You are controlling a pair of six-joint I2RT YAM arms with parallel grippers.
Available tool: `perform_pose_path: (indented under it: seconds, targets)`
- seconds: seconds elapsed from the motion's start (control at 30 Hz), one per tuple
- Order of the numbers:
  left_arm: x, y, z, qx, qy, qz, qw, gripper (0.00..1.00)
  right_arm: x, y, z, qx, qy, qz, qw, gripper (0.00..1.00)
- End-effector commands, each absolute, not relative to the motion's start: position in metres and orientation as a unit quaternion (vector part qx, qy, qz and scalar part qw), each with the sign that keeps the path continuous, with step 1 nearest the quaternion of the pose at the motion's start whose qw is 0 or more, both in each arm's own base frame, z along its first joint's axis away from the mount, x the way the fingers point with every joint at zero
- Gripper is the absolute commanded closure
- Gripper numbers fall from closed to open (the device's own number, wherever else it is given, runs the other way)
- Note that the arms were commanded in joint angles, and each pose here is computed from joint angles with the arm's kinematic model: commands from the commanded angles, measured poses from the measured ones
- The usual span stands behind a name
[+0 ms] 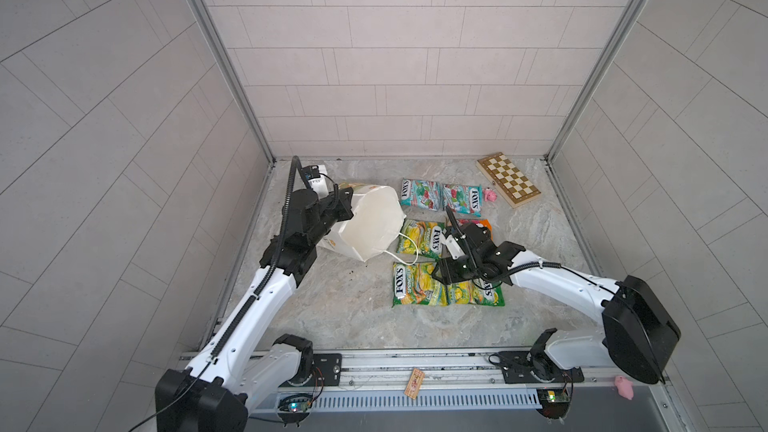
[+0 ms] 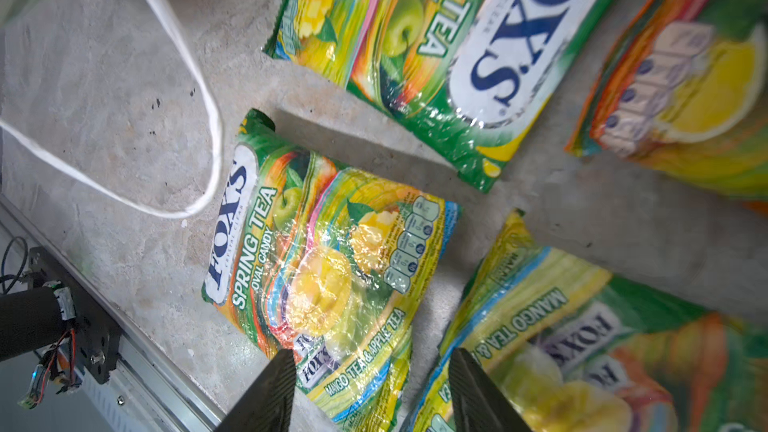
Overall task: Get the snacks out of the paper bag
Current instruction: 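Open the right gripper and release the green packet on the table, then release the bag rim with the left gripper while the right gripper lifts away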
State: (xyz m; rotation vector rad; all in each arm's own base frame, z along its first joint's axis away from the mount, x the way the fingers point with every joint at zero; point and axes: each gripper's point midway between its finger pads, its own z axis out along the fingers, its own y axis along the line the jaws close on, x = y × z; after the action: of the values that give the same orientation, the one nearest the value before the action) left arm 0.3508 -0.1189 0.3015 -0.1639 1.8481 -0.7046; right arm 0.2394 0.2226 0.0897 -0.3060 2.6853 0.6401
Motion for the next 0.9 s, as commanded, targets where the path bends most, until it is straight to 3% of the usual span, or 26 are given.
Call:
perform_pose_path:
  seconds: [0.0, 0.43, 0.87]
  targets:
    - [0.348, -0.123, 0.329, -0.059, 0.757, -0.325, 0.564, 1.0, 0.249, 0.202, 0.102, -0.087, 0.954, 0.187, 0.219, 0.39]
    - [0.35, -0.146, 0.368, -0.052, 0.739, -0.386, 0.55, 1.0, 0.259, 0.136, 0.113, 0.001, 0.948, 0.17, 0.27, 0.39]
    - [0.355, -0.183, 0.387, -0.055, 0.734, -0.437, 0.516, 1.0, 0.254, 0.105, 0.109, 0.038, 0.948, 0.171, 0.266, 0.39]
